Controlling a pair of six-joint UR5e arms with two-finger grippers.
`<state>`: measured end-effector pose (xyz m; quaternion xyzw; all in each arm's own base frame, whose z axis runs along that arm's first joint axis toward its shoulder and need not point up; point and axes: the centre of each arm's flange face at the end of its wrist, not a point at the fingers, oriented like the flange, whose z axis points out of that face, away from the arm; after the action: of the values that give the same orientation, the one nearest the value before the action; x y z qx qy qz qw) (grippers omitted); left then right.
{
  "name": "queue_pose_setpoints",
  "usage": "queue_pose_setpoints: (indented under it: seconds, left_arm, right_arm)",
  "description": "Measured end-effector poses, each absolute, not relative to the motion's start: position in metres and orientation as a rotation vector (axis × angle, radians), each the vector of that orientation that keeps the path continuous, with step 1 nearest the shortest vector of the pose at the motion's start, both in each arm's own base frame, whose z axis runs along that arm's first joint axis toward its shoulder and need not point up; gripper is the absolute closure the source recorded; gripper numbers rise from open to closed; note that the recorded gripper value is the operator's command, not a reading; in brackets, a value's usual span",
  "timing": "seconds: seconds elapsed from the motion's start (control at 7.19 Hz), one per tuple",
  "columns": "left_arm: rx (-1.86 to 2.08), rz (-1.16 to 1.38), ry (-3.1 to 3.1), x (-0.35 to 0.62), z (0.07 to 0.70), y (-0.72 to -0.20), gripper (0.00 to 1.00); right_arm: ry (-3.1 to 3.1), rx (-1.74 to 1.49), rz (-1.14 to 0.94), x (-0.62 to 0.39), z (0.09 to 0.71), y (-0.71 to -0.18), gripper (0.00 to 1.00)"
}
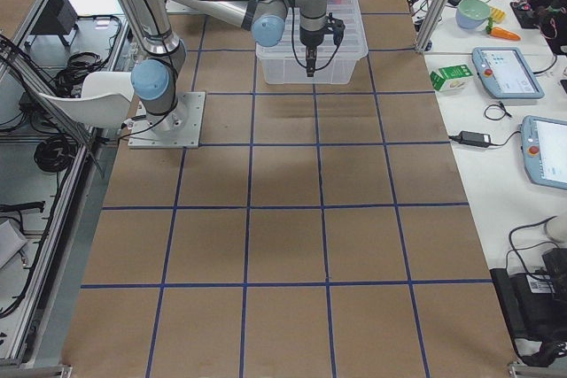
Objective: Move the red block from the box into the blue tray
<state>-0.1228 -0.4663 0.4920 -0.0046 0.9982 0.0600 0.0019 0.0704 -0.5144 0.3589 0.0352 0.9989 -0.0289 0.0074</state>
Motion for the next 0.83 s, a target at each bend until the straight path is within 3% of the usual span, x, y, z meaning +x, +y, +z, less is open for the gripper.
queue_pose_setpoints:
  seconds: [0.42,0.83]
  left_arm:
    - [-0.014,0.189,3.131,-0.123,0.492,-0.466,0.00]
    - [-0.014,0.189,3.131,-0.123,0.492,-0.466,0.00]
  right_arm:
    - [3.134,0.093,-0.145,0.067,0.407,-0.520,0.00]
    - [3.147,0.094,-0.151,0.071,0.483,-0.481,0.00]
